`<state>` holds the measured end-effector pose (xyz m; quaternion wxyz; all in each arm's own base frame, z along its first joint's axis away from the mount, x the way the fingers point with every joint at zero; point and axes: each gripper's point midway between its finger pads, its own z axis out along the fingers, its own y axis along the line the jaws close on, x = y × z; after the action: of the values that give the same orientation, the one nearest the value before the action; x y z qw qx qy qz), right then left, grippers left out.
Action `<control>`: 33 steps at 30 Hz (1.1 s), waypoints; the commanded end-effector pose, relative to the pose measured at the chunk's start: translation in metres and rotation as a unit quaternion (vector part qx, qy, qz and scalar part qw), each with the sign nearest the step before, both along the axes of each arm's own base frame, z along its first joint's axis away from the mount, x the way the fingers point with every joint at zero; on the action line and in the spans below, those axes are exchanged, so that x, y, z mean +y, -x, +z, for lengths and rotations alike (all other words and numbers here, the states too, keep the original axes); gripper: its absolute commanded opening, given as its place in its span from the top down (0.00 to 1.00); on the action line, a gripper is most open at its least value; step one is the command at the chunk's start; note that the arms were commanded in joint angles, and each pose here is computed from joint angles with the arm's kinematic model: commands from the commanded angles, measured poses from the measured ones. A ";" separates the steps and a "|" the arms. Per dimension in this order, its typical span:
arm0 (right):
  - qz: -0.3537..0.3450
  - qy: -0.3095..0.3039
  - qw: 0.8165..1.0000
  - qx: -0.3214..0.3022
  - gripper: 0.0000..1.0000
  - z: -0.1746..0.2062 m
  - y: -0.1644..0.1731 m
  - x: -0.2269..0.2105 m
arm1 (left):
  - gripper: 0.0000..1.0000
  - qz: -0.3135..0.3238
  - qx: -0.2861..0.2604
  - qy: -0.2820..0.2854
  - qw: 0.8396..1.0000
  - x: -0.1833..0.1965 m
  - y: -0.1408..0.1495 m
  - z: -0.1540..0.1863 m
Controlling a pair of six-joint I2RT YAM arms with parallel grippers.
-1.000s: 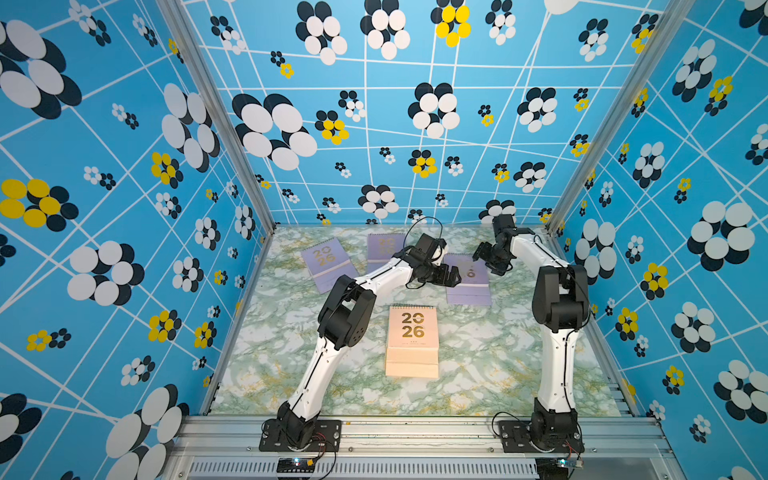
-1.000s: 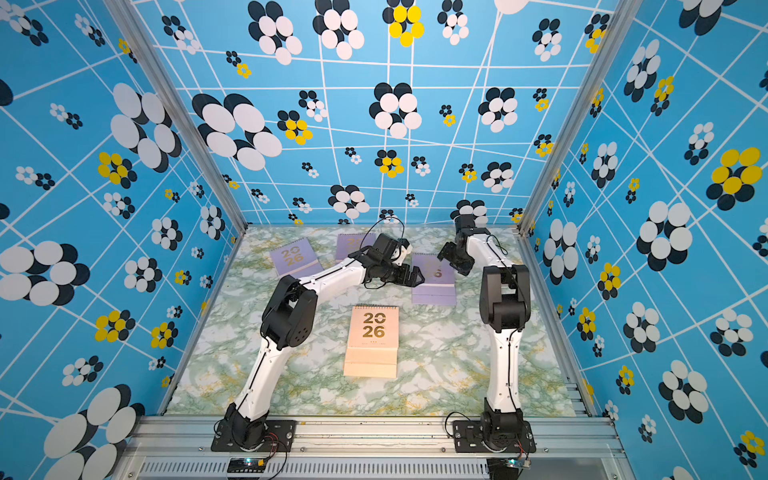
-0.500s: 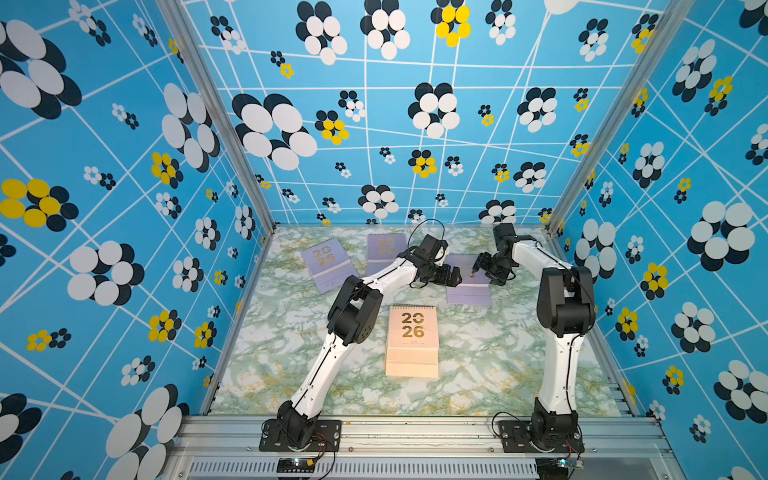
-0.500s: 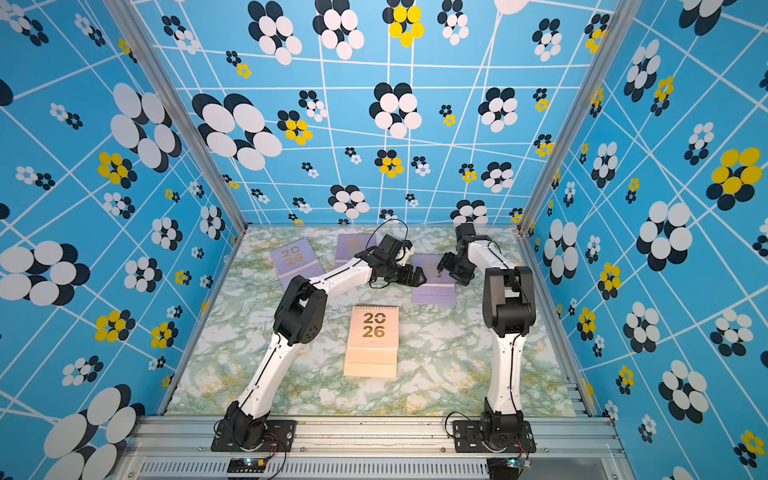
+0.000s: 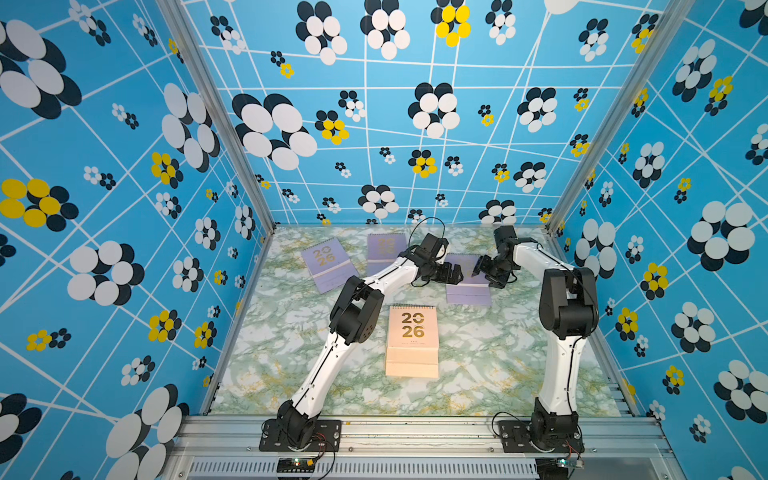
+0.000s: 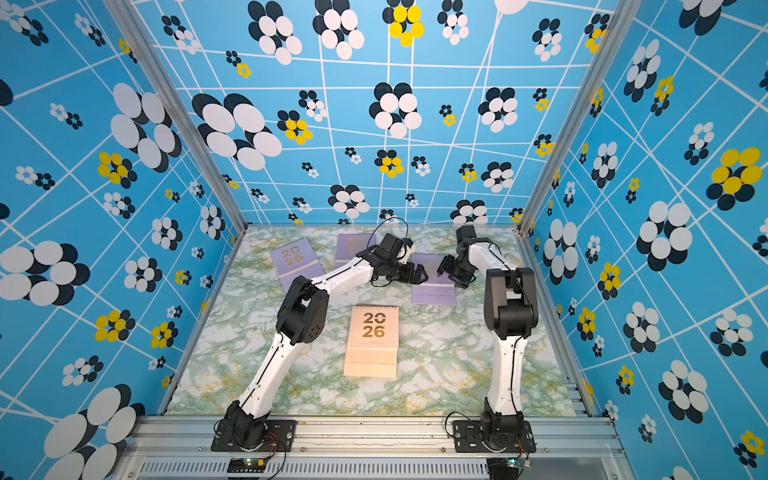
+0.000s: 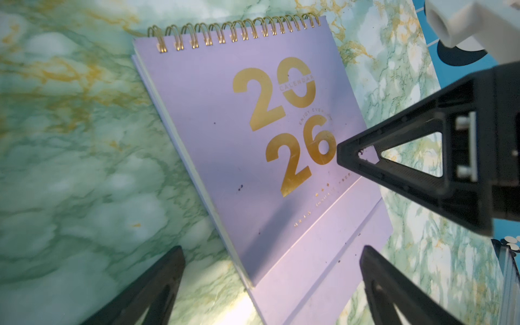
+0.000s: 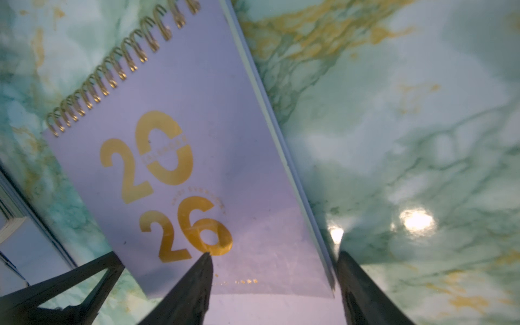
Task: Stack the calendars
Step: Adjust the calendar at the center of the board.
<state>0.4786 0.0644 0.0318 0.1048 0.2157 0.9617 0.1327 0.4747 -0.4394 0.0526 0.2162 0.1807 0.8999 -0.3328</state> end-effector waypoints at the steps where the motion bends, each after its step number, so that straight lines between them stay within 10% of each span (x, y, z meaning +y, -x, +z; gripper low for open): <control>1: 0.021 -0.010 1.000 -0.010 0.30 0.013 0.005 0.012 | 0.02 -0.002 0.029 0.000 1.000 -0.003 0.005 -0.021; 33: 0.017 -0.008 1.000 -0.003 0.32 0.014 0.053 0.017 | 0.05 -0.022 0.053 0.028 0.998 -0.010 0.075 -0.001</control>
<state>0.4275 0.0752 0.0316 0.0886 0.2027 0.9664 0.1311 0.4251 -0.4464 0.0529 0.2006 0.1727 0.8917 -0.3671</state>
